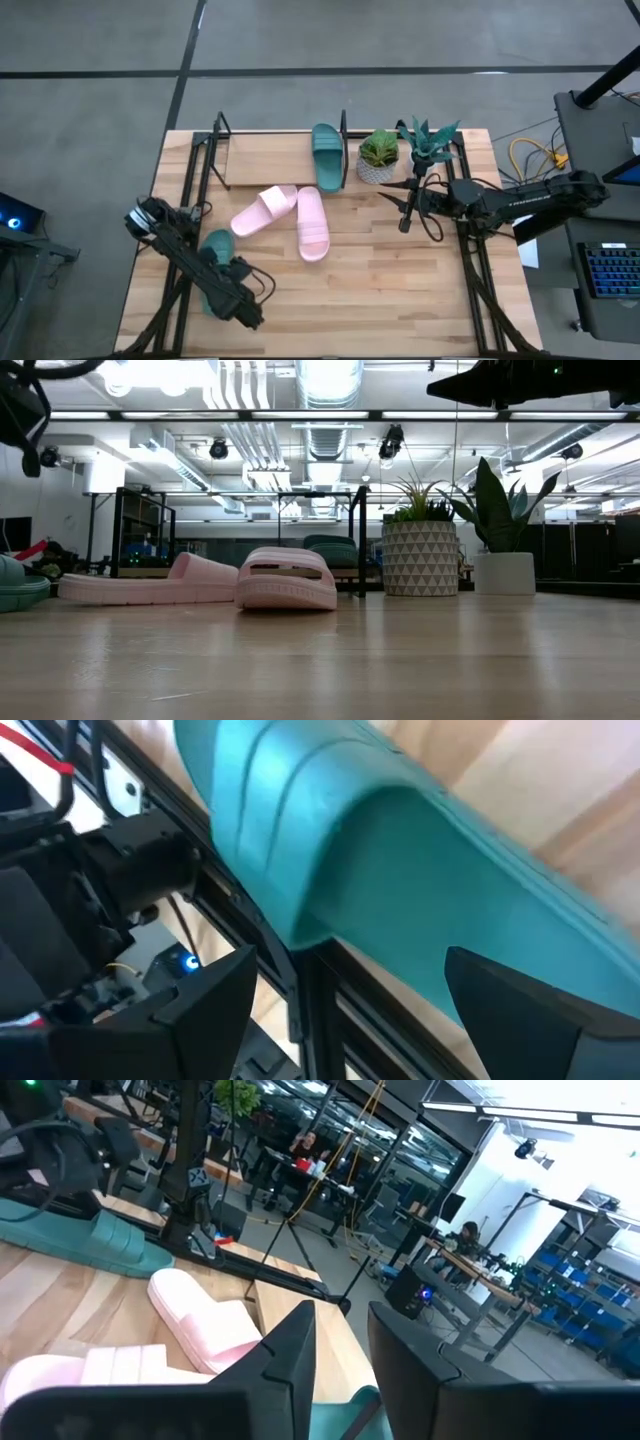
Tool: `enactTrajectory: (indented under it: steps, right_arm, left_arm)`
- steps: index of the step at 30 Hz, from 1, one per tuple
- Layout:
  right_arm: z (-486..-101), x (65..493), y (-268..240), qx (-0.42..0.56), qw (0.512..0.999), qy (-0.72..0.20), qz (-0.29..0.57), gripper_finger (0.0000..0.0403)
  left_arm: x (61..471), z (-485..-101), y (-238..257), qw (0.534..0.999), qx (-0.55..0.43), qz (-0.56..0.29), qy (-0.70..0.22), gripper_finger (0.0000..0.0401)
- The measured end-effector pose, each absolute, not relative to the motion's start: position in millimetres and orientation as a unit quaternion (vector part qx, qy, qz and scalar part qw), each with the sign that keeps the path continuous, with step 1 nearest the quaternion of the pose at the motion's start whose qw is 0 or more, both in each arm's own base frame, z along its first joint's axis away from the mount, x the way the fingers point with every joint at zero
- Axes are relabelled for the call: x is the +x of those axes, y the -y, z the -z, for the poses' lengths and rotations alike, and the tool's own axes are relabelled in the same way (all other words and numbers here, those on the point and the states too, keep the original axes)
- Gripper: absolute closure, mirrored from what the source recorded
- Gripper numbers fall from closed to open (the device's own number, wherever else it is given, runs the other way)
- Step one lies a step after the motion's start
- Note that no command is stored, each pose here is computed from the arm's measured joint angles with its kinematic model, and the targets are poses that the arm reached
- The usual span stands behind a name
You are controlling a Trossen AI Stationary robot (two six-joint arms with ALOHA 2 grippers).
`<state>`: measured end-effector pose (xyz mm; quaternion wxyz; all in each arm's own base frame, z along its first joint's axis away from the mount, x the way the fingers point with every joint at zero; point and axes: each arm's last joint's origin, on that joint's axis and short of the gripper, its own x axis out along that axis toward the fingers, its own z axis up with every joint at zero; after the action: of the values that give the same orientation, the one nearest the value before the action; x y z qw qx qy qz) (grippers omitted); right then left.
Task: Pick and place slides into the shelf
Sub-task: Put the green slide into the shelf
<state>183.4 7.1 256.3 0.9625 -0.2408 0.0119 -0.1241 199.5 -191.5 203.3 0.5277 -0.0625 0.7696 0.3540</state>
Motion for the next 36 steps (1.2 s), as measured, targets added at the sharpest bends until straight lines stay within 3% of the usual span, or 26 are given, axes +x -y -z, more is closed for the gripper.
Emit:
enactTrajectory:
  steps: [24,30,36]
  right_arm:
    - [-256.3,183.4,-7.1,-0.245,0.962,-0.013,0.124,0.0330]
    - [-256.3,183.4,-7.0,-0.246,0.961,-0.013,0.125,0.0326]
    - [-256.2,183.5,-7.1,-0.246,0.961,-0.013,0.125,0.0330]
  left_arm:
    - [171.4,-171.1,168.1,0.539,0.071,-0.388,-0.744,0.0102]
    - [172.0,-170.9,167.5,0.549,0.079,-0.388,-0.736,0.0170]
    - [173.7,-170.7,166.9,0.568,0.091,-0.388,-0.720,0.0297]
